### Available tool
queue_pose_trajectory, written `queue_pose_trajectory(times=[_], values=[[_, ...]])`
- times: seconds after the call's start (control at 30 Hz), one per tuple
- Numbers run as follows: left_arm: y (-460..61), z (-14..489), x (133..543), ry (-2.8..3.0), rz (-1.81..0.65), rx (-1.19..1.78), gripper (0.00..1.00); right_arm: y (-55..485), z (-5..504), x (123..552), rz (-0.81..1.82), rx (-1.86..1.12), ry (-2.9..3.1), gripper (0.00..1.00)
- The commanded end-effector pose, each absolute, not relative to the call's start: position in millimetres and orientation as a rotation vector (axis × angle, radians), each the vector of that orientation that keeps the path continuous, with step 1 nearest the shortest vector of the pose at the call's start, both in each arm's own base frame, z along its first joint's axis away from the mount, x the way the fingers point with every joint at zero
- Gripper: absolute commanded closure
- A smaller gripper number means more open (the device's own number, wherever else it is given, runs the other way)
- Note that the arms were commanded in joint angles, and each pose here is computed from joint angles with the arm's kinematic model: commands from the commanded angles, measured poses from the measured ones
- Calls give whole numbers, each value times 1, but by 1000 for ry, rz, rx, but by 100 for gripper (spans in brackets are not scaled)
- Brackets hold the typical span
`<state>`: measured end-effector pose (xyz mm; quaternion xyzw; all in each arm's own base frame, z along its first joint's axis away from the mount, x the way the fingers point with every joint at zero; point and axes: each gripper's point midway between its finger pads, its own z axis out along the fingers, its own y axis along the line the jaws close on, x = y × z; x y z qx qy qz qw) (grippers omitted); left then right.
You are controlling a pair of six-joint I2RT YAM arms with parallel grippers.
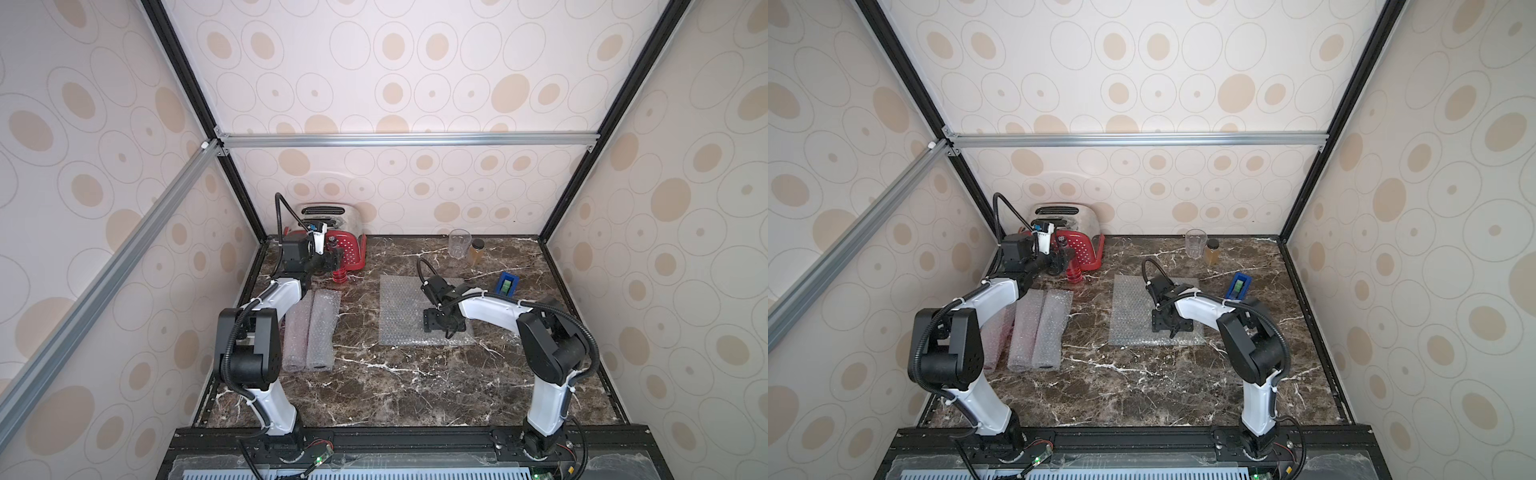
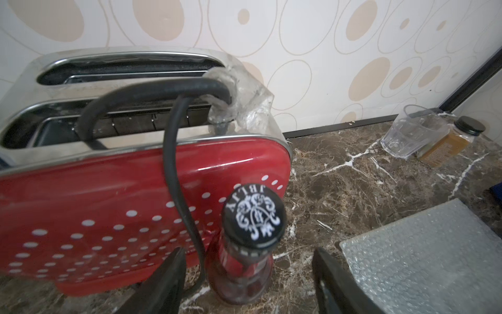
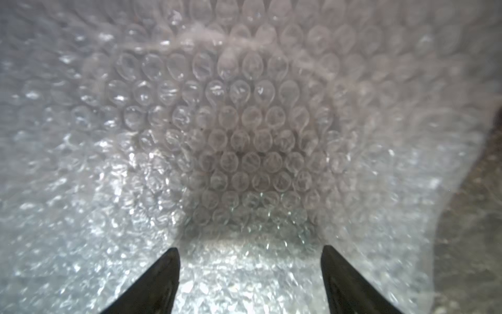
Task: Wrap wine bottles in bubble wrap
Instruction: Move the bubble wrap to the center of the board, then pick up the wine bottle from the center of the board.
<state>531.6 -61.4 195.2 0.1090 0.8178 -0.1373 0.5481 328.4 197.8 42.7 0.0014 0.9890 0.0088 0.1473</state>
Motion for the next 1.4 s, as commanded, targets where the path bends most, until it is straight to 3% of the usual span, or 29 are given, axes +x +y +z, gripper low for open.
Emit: queue_pose_trajectory(times=[0.0, 0.23, 0.47, 0.53, 0.9, 1.1, 1.37], values=[[-63, 223, 551, 1821, -319, 289, 35, 194, 74, 322, 59, 16, 2793, 17], [-66, 220, 561, 1798, -334, 300, 50, 187, 95, 315, 94, 11, 2740, 16], [-74, 223, 549, 1769, -351, 375, 93, 187, 106, 313, 129, -32, 2699, 16], [-77, 226, 542, 1762, -362, 395, 100, 192, 110, 314, 169, -55, 2680, 16], [-91, 320, 480, 1735, -443, 453, 100, 240, 160, 325, 472, -268, 2411, 13], [-124, 345, 436, 1821, -720, 418, 100, 291, 196, 325, 646, -451, 2282, 13], [-205, 346, 389, 1901, -1109, 443, 100, 342, 224, 325, 757, -626, 2140, 10]])
